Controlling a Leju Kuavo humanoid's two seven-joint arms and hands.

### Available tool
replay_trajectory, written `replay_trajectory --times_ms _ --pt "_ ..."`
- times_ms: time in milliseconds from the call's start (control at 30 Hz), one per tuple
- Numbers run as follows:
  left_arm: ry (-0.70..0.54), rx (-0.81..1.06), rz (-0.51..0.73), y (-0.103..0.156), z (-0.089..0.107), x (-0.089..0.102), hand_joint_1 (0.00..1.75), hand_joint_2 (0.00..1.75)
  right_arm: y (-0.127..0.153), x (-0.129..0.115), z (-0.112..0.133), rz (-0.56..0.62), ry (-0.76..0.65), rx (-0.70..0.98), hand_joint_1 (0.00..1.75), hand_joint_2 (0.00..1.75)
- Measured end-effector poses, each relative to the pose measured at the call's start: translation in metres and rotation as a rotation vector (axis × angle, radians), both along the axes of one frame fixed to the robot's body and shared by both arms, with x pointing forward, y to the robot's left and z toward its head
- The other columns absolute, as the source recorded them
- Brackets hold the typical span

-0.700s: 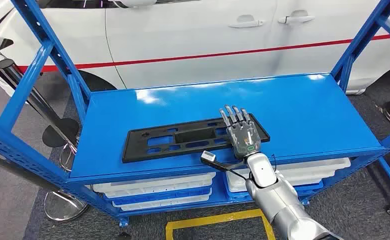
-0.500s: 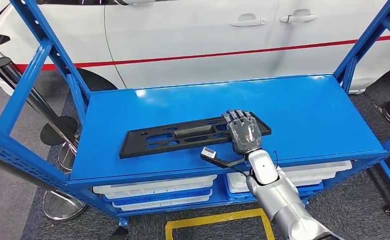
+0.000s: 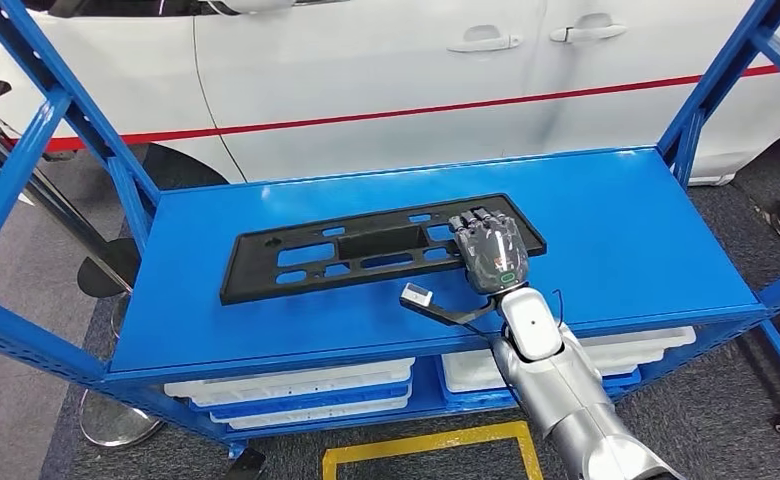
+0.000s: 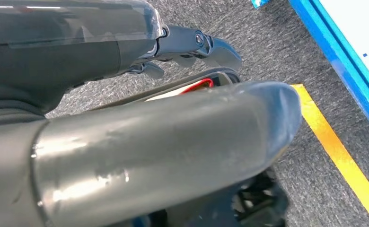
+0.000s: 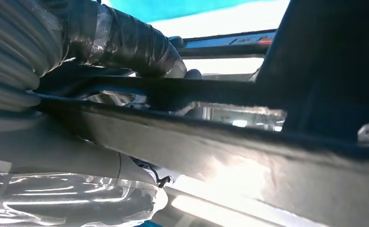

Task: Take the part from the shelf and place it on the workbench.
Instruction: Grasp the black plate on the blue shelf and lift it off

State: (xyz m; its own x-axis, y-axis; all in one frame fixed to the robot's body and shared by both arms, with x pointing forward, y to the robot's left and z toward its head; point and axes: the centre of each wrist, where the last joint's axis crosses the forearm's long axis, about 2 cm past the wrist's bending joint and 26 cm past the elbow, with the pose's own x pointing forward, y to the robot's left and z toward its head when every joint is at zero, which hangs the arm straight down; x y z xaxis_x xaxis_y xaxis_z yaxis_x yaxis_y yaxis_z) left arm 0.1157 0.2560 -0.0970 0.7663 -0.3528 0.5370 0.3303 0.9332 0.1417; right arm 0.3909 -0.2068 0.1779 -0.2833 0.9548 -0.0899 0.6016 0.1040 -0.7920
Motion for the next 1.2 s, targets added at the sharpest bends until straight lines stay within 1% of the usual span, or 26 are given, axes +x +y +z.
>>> replay_trajectory --times_ms 67,200,333,433,633,700,800,867,1000,1133,1200 --pt "-0.005 0.006 0.003 0.000 0.000 0.000 0.00 0.00 -0.001 0.001 0.006 0.012 -0.023 0.005 1.75 1.75" --pt "-0.018 0.022 0.008 0.000 0.000 0.001 0.00 0.00 -0.004 -0.001 0.028 0.051 -0.112 0.034 1.75 1.75" --pt "-0.019 0.039 0.012 0.000 0.000 -0.002 0.00 0.00 -0.004 -0.013 0.057 0.105 -0.247 0.081 1.75 1.75" --pt "-0.022 0.048 0.015 0.001 -0.001 -0.003 0.00 0.00 -0.009 -0.020 0.075 0.102 -0.332 0.124 1.75 1.75" --pt "-0.021 0.049 0.016 0.000 -0.001 -0.004 0.00 0.00 -0.014 -0.029 0.086 0.084 -0.389 0.155 1.75 1.75" --pt "-0.029 0.052 0.021 -0.001 -0.001 -0.004 0.00 0.00 -0.014 -0.032 0.091 0.120 -0.422 0.148 1.75 1.75" --pt "-0.048 0.064 0.038 0.000 -0.001 -0.005 0.00 0.00 -0.016 -0.042 0.100 0.197 -0.509 0.135 1.75 1.75" --pt "-0.059 0.068 0.045 0.001 -0.001 -0.006 0.00 0.00 -0.018 -0.050 0.104 0.208 -0.556 0.153 1.75 1.75" --pt "-0.058 0.046 0.046 0.001 -0.003 -0.013 0.00 1.75 -0.013 -0.063 0.104 0.199 -0.579 0.195 1.75 1.75" --pt "-0.062 0.027 0.044 0.001 -0.003 -0.015 0.00 1.75 -0.006 -0.070 0.100 0.199 -0.567 0.213 1.75 1.75" --pt "-0.078 0.052 0.015 -0.001 -0.003 -0.014 0.00 1.75 -0.003 -0.070 0.098 0.208 -0.561 0.209 1.75 1.75"
